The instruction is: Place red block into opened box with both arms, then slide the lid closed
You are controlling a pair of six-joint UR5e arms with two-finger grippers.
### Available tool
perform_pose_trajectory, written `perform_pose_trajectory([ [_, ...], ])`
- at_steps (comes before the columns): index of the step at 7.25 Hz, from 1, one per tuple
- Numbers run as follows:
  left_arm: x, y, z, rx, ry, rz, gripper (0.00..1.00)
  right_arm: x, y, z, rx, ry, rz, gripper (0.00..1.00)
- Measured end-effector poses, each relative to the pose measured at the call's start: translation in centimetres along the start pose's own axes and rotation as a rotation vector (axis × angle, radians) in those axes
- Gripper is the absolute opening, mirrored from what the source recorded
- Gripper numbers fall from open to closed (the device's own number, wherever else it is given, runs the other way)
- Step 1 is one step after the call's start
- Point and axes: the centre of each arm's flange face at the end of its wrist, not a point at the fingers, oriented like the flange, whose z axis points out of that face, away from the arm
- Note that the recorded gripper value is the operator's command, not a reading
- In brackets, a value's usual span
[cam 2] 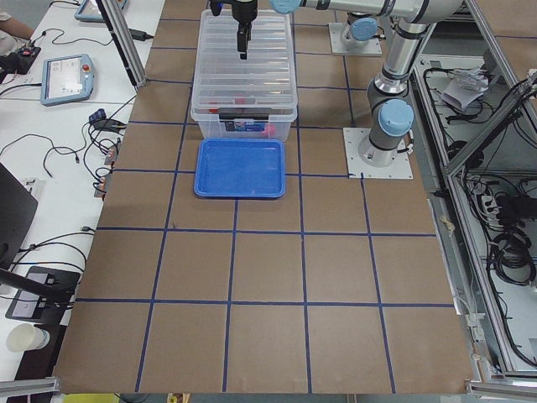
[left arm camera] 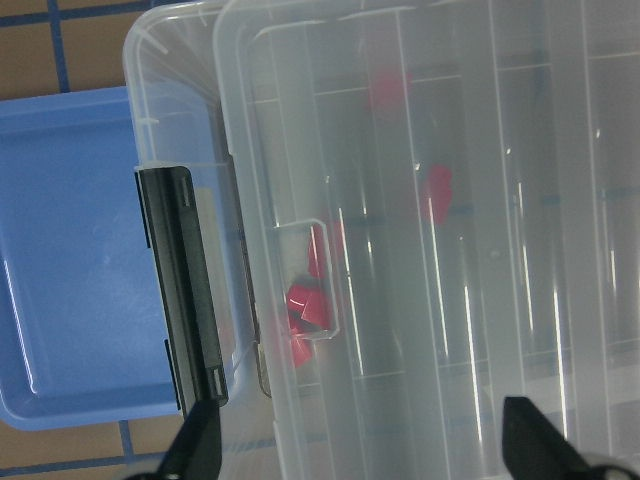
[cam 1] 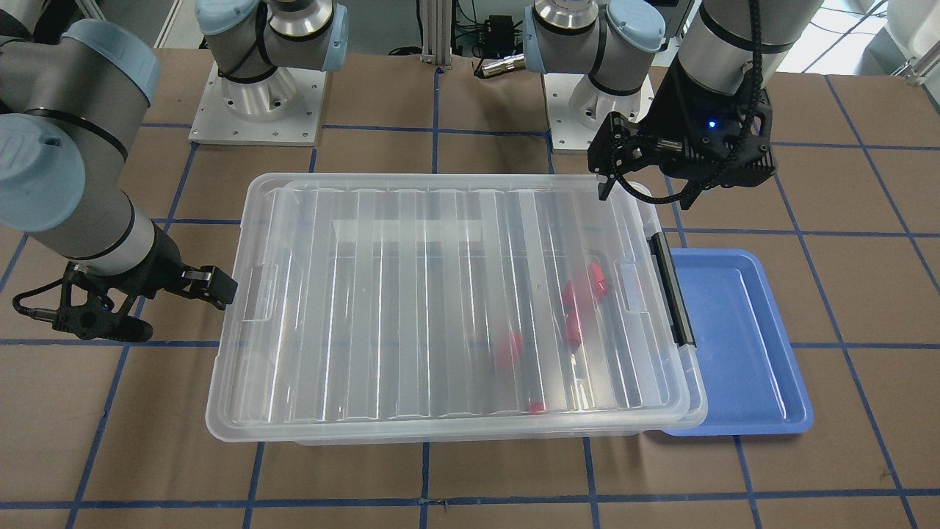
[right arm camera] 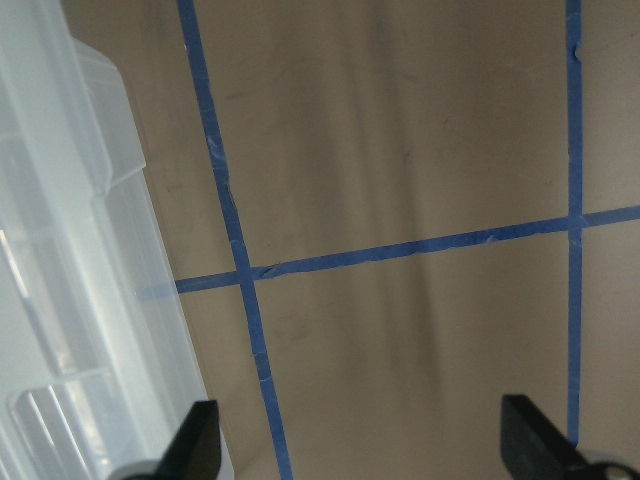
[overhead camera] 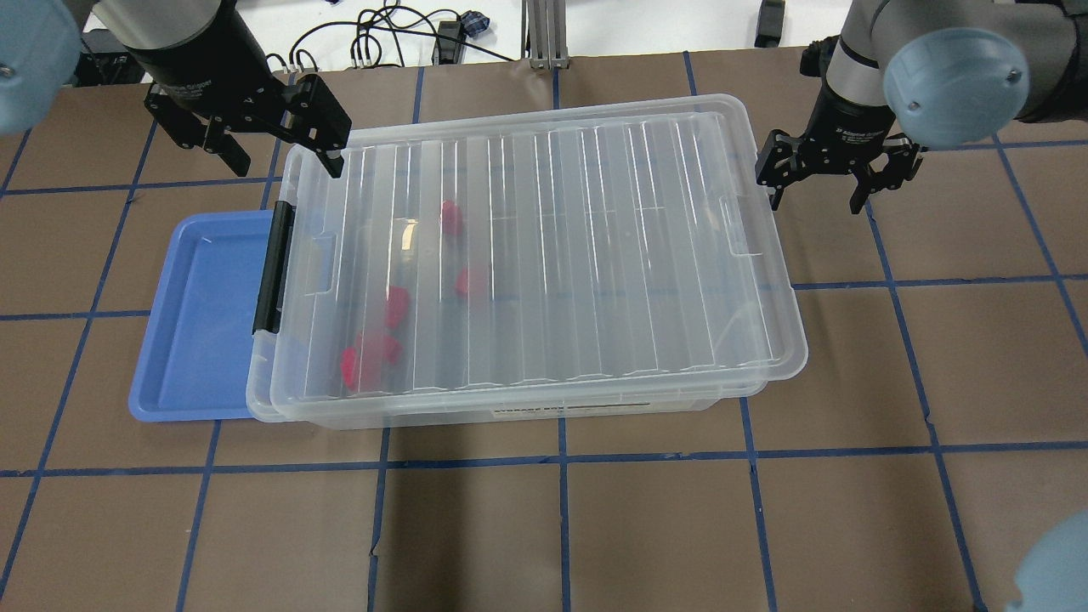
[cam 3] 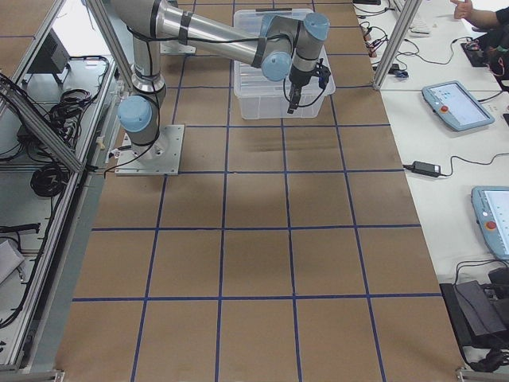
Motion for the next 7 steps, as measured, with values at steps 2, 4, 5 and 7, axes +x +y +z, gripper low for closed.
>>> perform_pose_trajectory([
  [2,0.0,0.1,0.0,-0.001,0.000,0.000,1.00,-0.1,-0.1,-0.5,0.011,0.000,0.001,1.00],
  [4,0.0,0.1,0.1,-0.001,0.000,0.000,1.00,0.4,0.1,-2.5,0.046,0.003,0.002,1.00],
  [5,0.0,0.1,0.1,-0.003,0.000,0.000,1.00,0.6,0.8,-5.0,0.074,0.001,0.002,1.00],
  [7,0.0,0.1,0.1,-0.006,0.000,0.001,1.00,0.2,3.7,-9.7,0.111,-0.003,-0.004,1.00],
])
